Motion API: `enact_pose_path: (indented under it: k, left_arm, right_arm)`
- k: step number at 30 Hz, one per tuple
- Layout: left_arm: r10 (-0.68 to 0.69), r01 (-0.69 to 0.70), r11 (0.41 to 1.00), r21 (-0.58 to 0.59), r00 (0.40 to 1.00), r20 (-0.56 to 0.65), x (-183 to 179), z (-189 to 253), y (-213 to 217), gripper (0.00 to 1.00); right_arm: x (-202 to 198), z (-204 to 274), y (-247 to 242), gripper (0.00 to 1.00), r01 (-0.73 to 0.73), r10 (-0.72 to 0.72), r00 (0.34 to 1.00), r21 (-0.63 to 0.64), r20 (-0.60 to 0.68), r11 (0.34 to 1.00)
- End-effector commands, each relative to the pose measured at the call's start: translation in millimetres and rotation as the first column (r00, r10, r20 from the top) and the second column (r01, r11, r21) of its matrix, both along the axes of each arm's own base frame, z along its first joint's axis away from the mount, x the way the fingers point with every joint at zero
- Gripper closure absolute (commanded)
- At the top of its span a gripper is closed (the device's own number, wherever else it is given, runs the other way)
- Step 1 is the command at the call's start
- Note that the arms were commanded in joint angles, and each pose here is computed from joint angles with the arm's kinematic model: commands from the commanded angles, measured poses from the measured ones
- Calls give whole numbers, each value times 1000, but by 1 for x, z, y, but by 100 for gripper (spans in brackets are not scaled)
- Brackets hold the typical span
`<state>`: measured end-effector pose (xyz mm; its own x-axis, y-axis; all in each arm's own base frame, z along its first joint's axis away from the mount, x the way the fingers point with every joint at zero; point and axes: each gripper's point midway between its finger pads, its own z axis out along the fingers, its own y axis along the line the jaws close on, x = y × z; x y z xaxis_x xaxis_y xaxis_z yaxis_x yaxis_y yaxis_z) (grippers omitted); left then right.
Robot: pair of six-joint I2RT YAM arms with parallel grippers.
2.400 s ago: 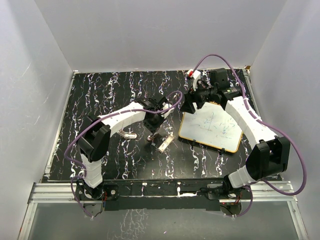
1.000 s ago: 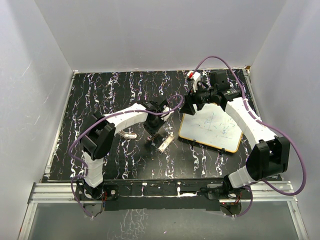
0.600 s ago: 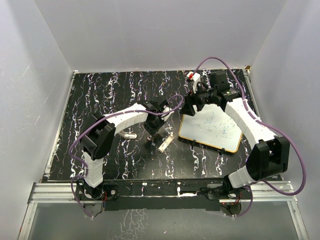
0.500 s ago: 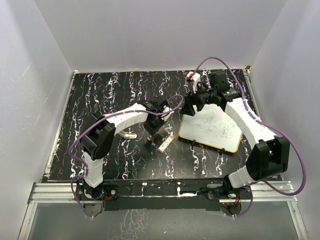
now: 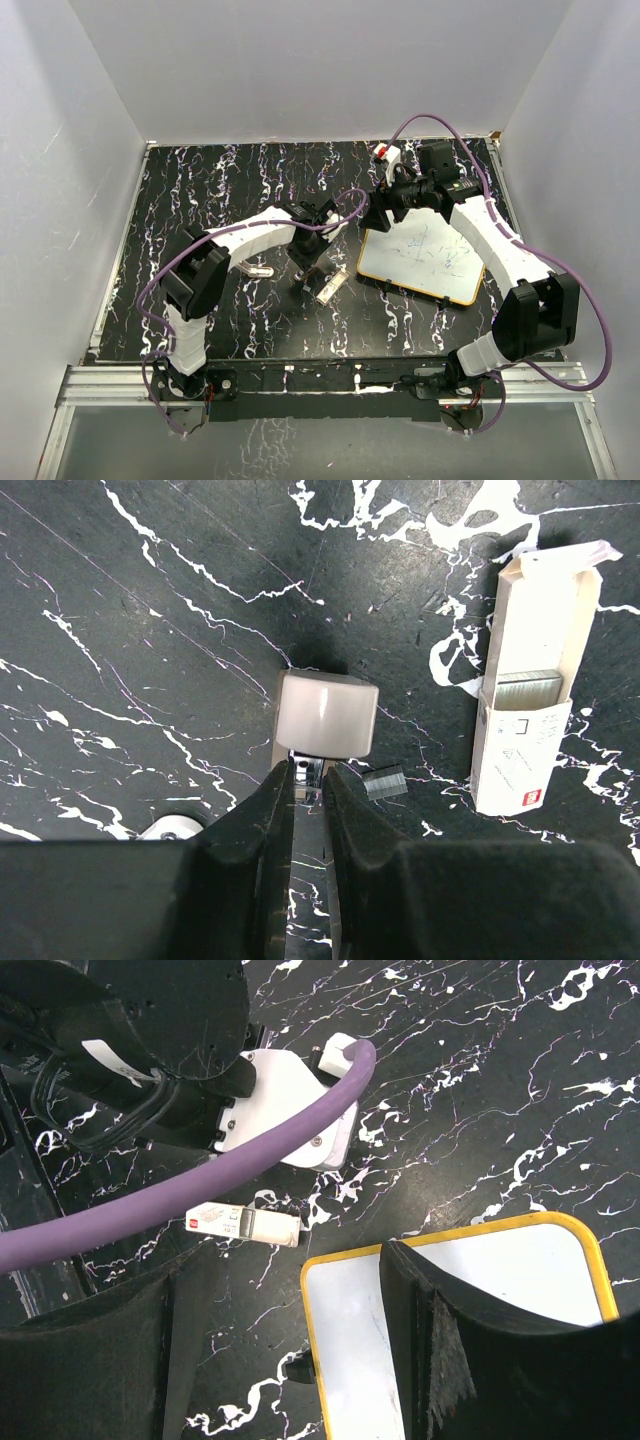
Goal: Load the staples into the stapler
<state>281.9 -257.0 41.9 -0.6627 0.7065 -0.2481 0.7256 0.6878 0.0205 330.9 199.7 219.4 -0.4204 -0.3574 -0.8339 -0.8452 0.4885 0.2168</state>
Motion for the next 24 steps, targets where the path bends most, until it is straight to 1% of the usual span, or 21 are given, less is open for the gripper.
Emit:
enact_pose_path:
  k: [1, 6, 14, 24]
  left_arm:
    - [-2, 5, 999, -50, 998, 62, 5, 35, -5, 100]
    - [-2, 7, 998, -56, 997, 79, 7, 40, -5, 100]
    - [-4, 6, 1000, -24, 998, 64, 6, 28, -1, 100]
    - [-12, 16, 998, -63, 998, 59, 4, 37, -7, 100]
  right_arm:
    - [3, 16, 1, 32, -11, 9, 998, 28, 69, 1000]
    - [3, 14, 1, 32, -11, 9, 998, 28, 64, 1000]
    - [3, 14, 2, 32, -14, 12, 998, 30, 63, 999]
    - [3, 11, 2, 32, -16, 14, 998, 29, 58, 999]
